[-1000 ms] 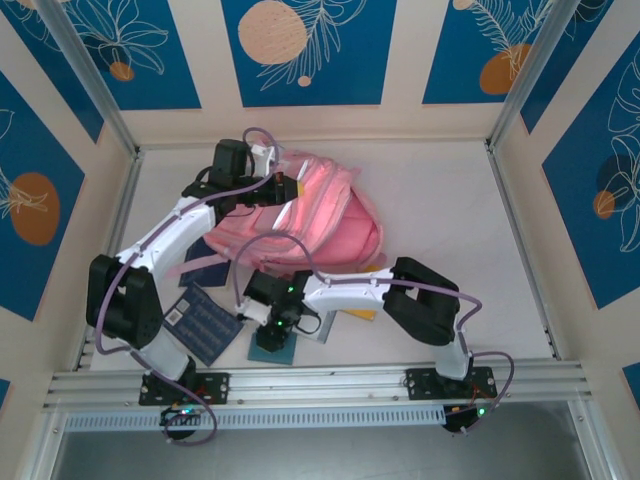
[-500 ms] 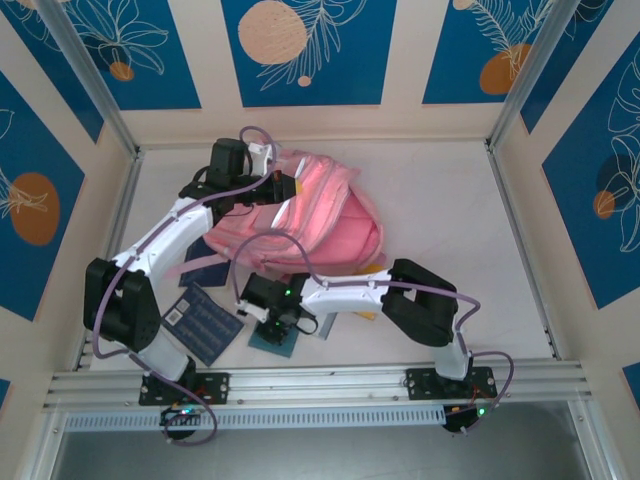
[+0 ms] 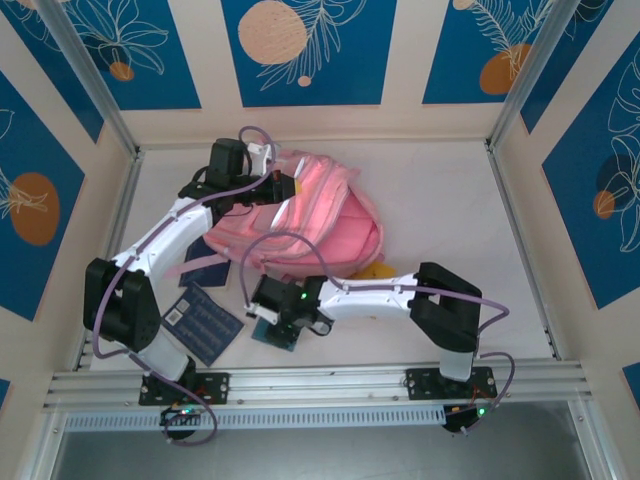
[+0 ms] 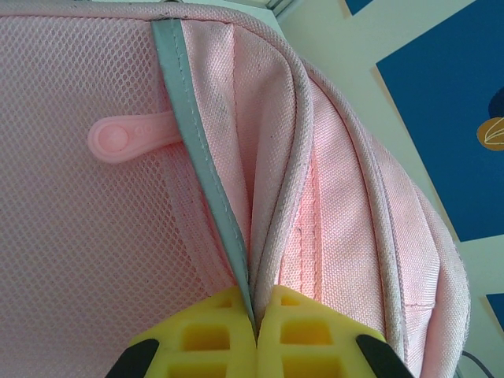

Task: Pack the student bag
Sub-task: Pick up the personal item from the bottom-center of the table.

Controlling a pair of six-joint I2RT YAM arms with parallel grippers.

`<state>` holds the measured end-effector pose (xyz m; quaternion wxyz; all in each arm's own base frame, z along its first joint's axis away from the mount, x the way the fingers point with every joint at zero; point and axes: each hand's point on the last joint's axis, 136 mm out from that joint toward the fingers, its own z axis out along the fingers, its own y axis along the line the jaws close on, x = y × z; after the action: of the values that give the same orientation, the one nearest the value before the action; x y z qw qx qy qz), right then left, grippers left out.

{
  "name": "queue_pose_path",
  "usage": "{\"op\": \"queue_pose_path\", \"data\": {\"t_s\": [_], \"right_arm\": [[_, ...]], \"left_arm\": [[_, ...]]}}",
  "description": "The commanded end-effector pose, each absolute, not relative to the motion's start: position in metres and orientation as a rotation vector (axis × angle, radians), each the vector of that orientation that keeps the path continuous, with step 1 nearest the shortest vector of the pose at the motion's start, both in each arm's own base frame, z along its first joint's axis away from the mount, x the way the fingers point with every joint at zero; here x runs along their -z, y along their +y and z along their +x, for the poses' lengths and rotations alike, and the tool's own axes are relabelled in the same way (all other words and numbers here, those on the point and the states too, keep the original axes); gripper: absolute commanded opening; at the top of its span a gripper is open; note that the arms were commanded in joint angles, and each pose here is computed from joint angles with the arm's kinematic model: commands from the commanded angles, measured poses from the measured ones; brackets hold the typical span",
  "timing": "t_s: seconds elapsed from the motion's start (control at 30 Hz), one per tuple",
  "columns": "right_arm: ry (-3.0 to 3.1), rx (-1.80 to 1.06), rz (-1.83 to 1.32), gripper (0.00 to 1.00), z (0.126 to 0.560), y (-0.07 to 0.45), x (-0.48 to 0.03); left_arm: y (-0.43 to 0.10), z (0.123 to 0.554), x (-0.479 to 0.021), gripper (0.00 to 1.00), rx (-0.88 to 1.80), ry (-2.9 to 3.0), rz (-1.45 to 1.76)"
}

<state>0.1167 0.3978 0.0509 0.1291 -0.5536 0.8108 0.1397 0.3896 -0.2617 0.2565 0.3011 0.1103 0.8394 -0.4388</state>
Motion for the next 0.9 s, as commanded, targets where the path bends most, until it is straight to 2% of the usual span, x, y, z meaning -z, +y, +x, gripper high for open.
{"op": "queue_pose_path", "data": {"t_s": [0.0,0.13,0.27,0.6,0.7,0.8,0.87], "right_arm": [[2.342,-0.377,-1.719,0.46,0.100,0.397,-0.043],[2.330,-0.330,-1.742,0.51,0.096,0.400,-0.035],[2.327,-0.280,-1.754,0.51,0.097,0.399,-0.028],[2.307,0.028,-1.745,0.39,0.119,0.381,0.001],[2.289,0.057,-1.751,0.29,0.120,0.379,0.002],[2.285,0.023,-1.743,0.12,0.119,0.381,-0.004],[2.284,-0.016,-1.738,0.04,0.118,0.383,-0.010]], "left_arm": [[-0.254,0.388,-0.272,0.00,1.181,2.186,0.284],[-0.255,0.387,-0.272,0.00,1.184,2.186,0.285],[-0.255,0.387,-0.273,0.00,1.188,2.184,0.285],[-0.255,0.387,-0.273,0.00,1.189,2.184,0.281],[-0.255,0.387,-0.274,0.00,1.191,2.184,0.281],[-0.255,0.388,-0.273,0.00,1.191,2.185,0.280],[-0.255,0.388,-0.272,0.00,1.195,2.188,0.280]]}}
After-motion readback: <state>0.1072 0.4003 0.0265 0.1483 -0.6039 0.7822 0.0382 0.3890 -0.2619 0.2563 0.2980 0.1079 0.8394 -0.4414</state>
